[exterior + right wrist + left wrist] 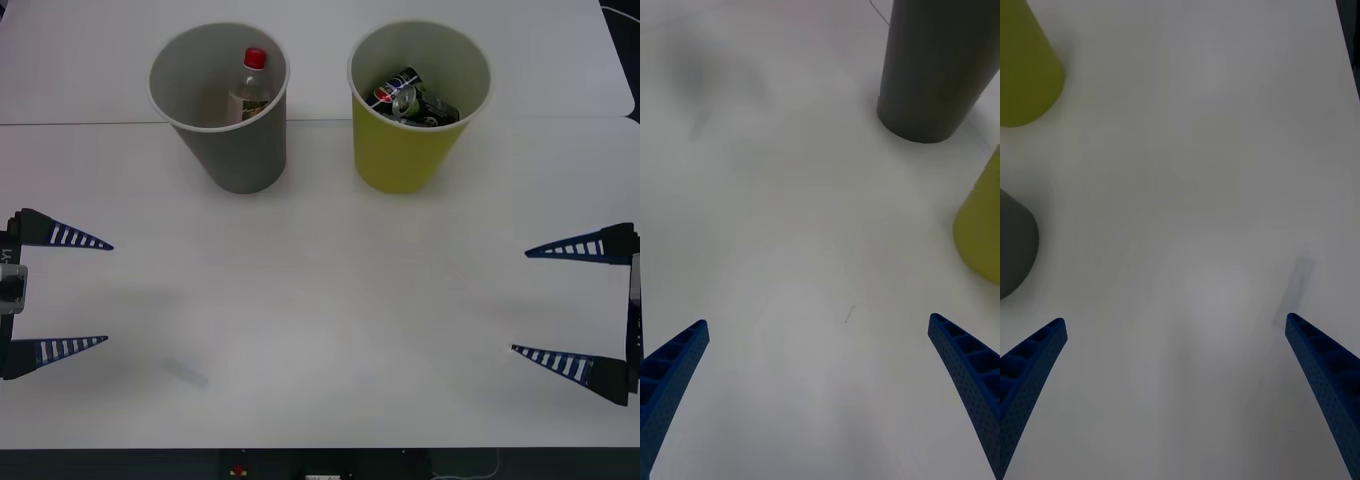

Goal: Put the can into the green bin and the plastic bottle into the gray bin

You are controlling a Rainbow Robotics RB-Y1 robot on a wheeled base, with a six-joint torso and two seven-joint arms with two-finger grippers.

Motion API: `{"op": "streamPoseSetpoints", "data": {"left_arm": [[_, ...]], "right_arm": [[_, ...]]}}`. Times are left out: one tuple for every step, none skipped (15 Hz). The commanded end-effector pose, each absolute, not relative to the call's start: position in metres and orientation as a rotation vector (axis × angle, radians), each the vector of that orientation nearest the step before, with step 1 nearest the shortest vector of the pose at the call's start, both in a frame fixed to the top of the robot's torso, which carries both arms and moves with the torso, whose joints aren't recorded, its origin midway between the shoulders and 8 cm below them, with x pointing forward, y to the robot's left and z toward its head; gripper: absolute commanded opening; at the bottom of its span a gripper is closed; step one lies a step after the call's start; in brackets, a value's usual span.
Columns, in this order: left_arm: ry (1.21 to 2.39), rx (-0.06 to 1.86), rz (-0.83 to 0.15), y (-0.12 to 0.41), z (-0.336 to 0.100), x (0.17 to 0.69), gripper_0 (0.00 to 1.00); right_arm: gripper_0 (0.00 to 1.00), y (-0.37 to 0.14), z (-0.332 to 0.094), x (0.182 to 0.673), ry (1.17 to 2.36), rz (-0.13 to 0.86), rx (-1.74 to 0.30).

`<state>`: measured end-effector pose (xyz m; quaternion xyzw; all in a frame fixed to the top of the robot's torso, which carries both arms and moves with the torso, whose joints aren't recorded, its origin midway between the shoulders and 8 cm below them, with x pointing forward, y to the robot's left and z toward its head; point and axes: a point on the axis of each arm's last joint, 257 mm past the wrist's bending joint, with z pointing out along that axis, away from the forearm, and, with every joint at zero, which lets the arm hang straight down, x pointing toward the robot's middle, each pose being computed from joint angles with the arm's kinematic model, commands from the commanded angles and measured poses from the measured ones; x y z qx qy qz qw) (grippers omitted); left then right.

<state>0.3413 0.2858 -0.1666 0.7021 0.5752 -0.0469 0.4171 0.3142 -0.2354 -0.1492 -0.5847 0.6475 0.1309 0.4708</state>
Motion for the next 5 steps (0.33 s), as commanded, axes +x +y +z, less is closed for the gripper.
{"op": "streamPoseSetpoints", "data": {"left_arm": [[1.444, 1.762, -0.118, 0.2858, -0.1666, 0.3413, 1.0], [1.444, 1.762, -0.118, 0.2858, -0.1666, 0.3413, 1.0], [1.444, 1.762, -0.118, 0.2858, -0.1666, 0.3413, 1.0], [1.444, 1.762, -0.118, 0.2858, -0.1666, 0.3413, 1.0], [1.444, 1.762, -0.118, 0.2858, -0.1666, 0.3413, 1.0]], "right_arm": [[1.0, -0.2389, -0.1536, 0.3153, 1.602, 0.368, -1.395], [1.0, -0.2389, -0.1536, 0.3153, 1.602, 0.368, -1.395], [1.0, -0.2389, -0.1536, 0.3153, 1.602, 0.368, -1.395], [1.0, -0.2389, -0.1536, 0.3153, 1.602, 0.368, -1.395], [1.0, -0.2389, -0.1536, 0.3153, 1.602, 0.368, -1.395]]}}
